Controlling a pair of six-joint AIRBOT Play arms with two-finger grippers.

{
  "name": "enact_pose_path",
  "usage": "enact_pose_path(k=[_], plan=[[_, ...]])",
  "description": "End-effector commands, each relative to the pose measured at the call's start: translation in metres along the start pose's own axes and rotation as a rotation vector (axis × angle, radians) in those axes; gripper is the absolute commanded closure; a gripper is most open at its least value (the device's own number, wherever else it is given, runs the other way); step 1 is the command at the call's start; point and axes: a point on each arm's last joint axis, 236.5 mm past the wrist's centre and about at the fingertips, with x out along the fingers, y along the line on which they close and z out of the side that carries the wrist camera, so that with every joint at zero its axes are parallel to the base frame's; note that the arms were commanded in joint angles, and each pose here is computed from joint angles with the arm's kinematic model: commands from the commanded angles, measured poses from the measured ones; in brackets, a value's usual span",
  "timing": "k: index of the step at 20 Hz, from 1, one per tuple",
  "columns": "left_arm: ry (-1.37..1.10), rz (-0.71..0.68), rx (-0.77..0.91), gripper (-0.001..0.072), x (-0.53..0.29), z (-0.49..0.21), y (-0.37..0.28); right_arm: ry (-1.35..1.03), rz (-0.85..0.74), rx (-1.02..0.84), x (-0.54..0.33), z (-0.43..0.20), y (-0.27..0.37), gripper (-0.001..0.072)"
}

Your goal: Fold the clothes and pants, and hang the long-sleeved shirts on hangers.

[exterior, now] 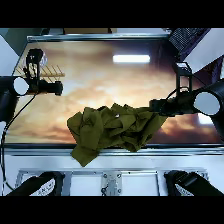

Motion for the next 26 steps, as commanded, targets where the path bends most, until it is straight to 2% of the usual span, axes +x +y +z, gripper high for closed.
enact_pose_path(k=[1,7,12,19,26], plan=[[0.061,0.180,0.039,0.0013,0.044,-0.002,0.073,0.002,0.000,0.000,0.000,0.000,0.000,0.0696],[0.135,0.327,0.045,0.0013,0.092,0.008,0.153,0.001,0.000,0.000,0.000,0.000,0.000,0.0696],[0.192,0.378,0.019,0.0013,0.129,-0.010,0.200,0.001,-0.001,0.000,0.000,0.000,0.000,0.0696],[0.204,0.378,-0.001,0.0013,0.190,-0.036,0.230,0.002,0.000,0.000,0.000,0.000,0.000,0.0696],[0.211,0.364,0.008,0.0014,0.227,-0.045,0.231,0.002,0.000,0.000,0.000,0.000,0.000,0.0696]])
